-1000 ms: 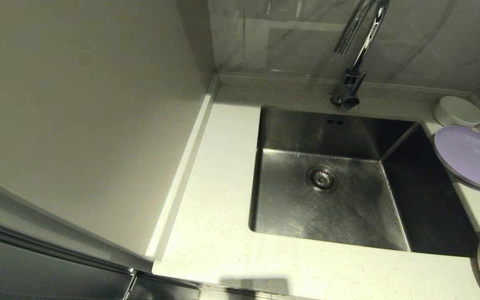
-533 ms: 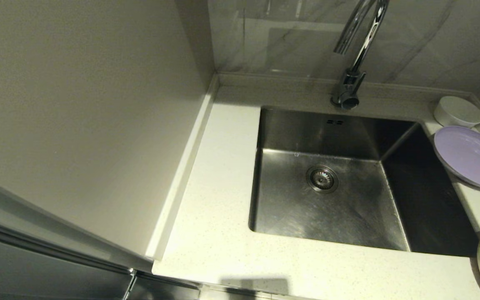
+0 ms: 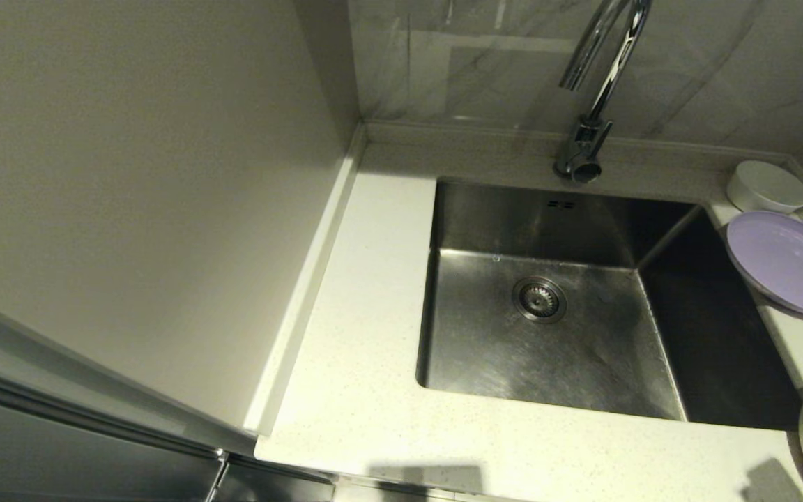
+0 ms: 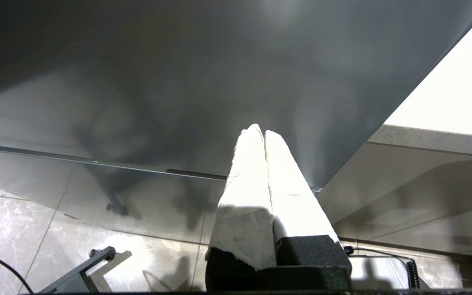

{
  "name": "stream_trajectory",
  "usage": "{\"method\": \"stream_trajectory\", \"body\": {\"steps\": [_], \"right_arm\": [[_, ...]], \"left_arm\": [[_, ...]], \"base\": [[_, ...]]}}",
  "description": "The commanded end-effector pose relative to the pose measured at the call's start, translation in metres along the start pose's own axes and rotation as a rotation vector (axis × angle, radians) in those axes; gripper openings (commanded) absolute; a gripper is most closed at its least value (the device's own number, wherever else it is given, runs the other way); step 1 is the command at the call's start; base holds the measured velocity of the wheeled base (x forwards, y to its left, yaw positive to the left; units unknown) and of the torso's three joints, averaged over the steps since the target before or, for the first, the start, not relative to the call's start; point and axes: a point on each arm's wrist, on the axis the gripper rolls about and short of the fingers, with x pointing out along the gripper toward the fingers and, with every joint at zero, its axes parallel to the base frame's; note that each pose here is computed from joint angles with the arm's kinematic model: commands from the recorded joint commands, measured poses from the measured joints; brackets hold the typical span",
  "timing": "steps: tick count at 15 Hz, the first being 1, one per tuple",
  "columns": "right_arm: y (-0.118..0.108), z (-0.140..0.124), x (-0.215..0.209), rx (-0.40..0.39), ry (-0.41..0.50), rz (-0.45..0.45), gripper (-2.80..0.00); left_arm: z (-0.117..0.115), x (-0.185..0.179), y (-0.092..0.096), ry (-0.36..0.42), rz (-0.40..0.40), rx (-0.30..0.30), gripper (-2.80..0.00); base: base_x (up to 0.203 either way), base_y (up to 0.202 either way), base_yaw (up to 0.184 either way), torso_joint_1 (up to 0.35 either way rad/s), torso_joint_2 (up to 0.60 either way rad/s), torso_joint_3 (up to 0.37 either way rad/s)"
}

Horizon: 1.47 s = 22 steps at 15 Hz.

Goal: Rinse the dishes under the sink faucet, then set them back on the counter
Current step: Put a plate back to the table from the sink

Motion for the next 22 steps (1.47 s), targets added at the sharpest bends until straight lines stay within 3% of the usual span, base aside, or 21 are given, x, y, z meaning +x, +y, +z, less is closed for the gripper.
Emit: {"method": "stream_trajectory", "body": {"steps": [1,3,5,7,15,18,19,22], "right_arm": [[-0.014,0.038,0.026,0.009,0.311,0.101,-2.8],[-0.023,0.062,0.044,0.017,0.413,0.129,-2.8],[-0.029,0.071,0.058,0.109,0.483,0.104,-2.8],[-0.032,0.074,0.07,0.126,0.499,0.101,-2.8],[-0.068,0.124,0.198,0.123,0.3,0.021,-2.8],[-0.084,0.142,0.235,0.113,0.301,-0.091,-2.8],[-0.089,0.145,0.247,0.113,0.298,-0.113,0.0],[-0.102,0.15,0.279,0.116,0.243,-0.158,0.0]], "left_arm": [[0.0,0.0,0.0,-0.003,0.0,-0.001,-2.8],[0.0,0.0,0.0,-0.005,0.0,-0.001,-2.8],[0.0,0.0,0.0,-0.003,0.0,-0.001,-2.8],[0.0,0.0,0.0,-0.003,0.0,-0.001,-2.8],[0.0,0.0,0.0,-0.003,0.0,-0.001,-2.8],[0.0,0.0,0.0,-0.003,0.0,0.0,-2.8],[0.0,0.0,0.0,-0.003,0.0,-0.001,-2.8],[0.0,0.0,0.0,-0.003,0.0,-0.001,-2.8]], "base": [[0.0,0.0,0.0,0.0,0.0,0.0],[0.0,0.0,0.0,0.0,0.0,0.0],[0.0,0.0,0.0,0.0,0.0,0.0],[0.0,0.0,0.0,0.0,0.0,0.0],[0.0,0.0,0.0,0.0,0.0,0.0],[0.0,0.0,0.0,0.0,0.0,0.0],[0.0,0.0,0.0,0.0,0.0,0.0],[0.0,0.0,0.0,0.0,0.0,0.0]]}}
